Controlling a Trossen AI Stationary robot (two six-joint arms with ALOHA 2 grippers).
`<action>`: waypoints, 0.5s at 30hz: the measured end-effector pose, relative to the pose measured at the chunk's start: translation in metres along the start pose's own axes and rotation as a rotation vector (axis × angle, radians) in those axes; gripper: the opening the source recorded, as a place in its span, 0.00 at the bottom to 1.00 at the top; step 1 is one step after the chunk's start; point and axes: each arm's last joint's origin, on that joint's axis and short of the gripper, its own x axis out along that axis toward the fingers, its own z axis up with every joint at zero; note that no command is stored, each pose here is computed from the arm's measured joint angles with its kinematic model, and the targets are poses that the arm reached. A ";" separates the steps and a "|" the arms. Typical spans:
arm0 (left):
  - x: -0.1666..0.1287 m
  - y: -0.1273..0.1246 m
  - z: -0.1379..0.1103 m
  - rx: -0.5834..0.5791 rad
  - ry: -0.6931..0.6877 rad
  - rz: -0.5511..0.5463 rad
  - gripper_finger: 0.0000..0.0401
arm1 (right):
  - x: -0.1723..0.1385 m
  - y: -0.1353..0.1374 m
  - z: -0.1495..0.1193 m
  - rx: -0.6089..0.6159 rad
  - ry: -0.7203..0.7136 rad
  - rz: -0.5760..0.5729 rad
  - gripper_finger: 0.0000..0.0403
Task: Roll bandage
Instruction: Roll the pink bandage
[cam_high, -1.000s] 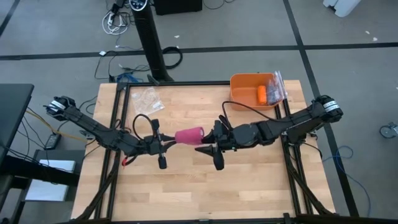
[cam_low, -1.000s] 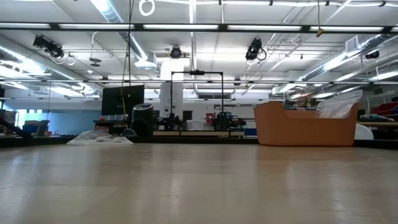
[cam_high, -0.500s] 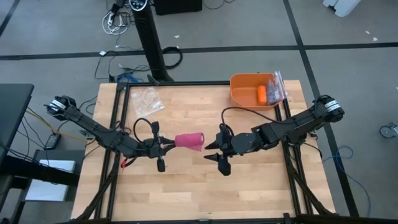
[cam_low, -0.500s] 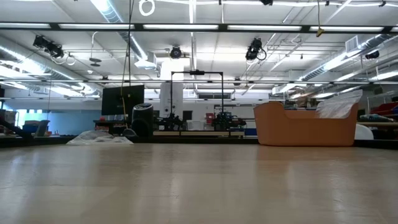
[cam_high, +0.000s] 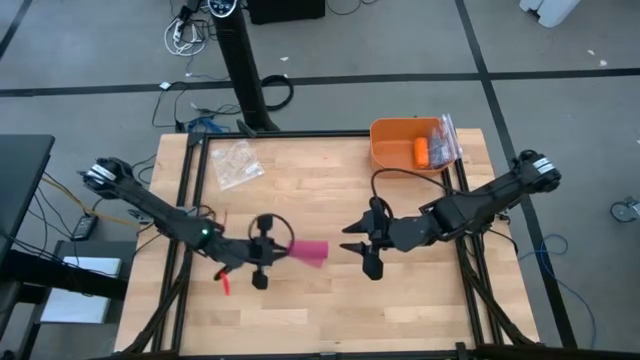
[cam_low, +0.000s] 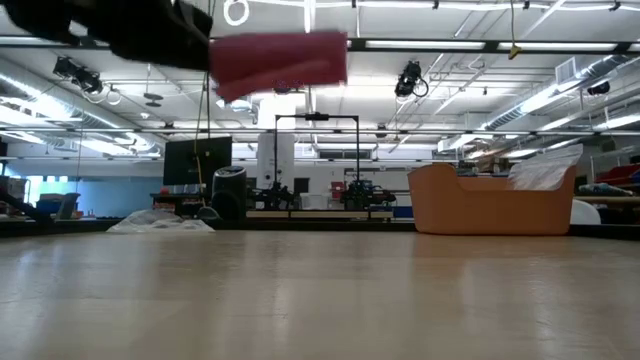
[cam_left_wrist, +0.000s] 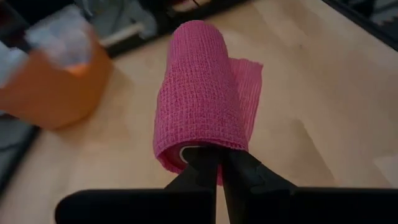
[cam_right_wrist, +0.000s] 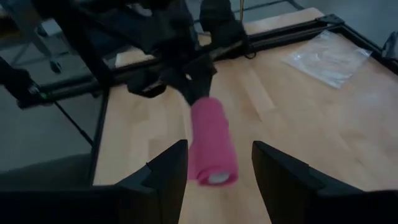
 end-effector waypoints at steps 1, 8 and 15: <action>0.006 -0.004 -0.003 -0.003 0.014 -0.014 0.03 | 0.001 0.000 -0.001 -0.005 0.008 -0.003 0.46; 0.045 -0.026 -0.032 0.021 0.111 -0.030 0.03 | 0.006 0.000 -0.005 -0.026 0.028 -0.019 0.46; 0.081 -0.037 -0.063 0.033 0.165 -0.020 0.03 | 0.006 0.000 -0.006 -0.030 0.036 -0.024 0.46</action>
